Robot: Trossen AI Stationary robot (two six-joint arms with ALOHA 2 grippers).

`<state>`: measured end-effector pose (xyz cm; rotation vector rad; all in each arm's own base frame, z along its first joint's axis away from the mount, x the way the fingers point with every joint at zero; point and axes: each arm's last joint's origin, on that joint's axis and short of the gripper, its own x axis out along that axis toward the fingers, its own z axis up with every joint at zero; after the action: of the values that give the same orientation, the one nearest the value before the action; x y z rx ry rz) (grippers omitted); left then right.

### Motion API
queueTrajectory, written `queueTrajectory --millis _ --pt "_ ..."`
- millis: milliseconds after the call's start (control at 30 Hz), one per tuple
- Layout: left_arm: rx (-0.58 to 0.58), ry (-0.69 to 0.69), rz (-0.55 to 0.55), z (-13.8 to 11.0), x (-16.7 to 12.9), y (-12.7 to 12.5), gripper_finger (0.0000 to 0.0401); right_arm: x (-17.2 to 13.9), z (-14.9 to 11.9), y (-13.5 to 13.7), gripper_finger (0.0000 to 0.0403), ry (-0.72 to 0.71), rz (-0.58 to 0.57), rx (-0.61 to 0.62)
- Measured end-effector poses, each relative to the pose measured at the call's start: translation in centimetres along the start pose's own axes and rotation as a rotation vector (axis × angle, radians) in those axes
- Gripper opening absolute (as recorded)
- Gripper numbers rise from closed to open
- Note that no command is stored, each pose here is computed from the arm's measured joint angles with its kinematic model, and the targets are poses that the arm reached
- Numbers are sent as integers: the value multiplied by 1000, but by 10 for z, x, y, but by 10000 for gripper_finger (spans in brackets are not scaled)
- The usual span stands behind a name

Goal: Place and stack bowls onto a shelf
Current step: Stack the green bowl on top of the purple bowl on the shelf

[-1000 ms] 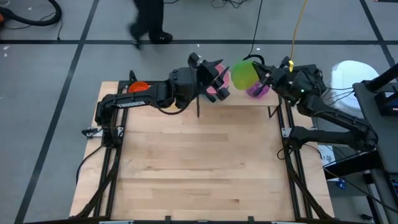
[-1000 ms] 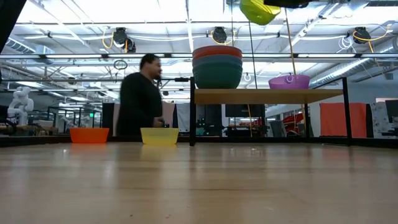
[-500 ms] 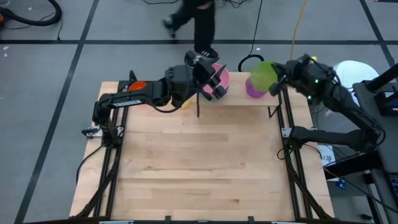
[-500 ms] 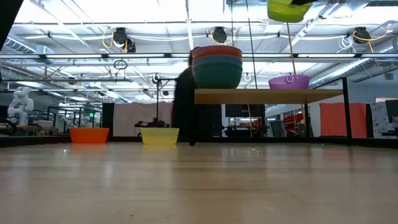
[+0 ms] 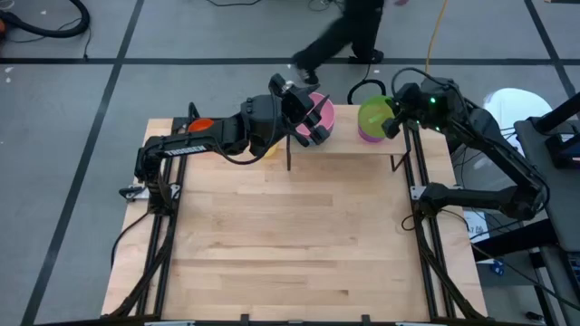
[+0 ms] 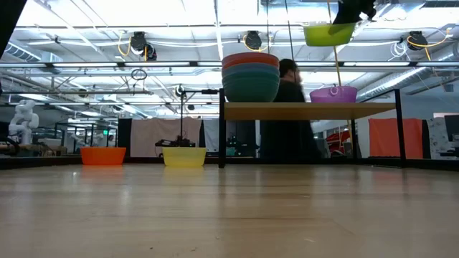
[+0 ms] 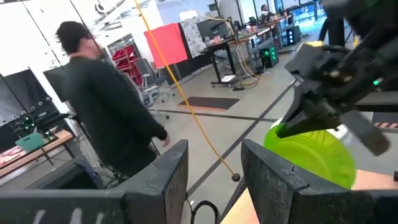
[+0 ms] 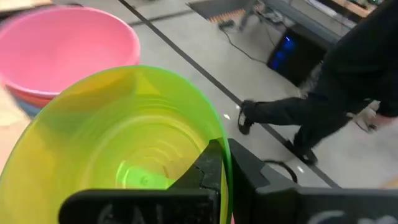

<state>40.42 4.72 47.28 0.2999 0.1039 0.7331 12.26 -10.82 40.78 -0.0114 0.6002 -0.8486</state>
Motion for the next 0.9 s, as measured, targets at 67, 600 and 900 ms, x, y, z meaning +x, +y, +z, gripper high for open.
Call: queueTrajectory --millis 67,600,900 --pt "0 0 0 0 0 0 154 9 -1 -5 0 41 -32 15" --pt "7 24 -10 -3 0 -2 154 74 -17 -44 0 263 29 165" --pt "6 23 -9 -3 0 -2 154 97 -26 -52 0 340 103 194"
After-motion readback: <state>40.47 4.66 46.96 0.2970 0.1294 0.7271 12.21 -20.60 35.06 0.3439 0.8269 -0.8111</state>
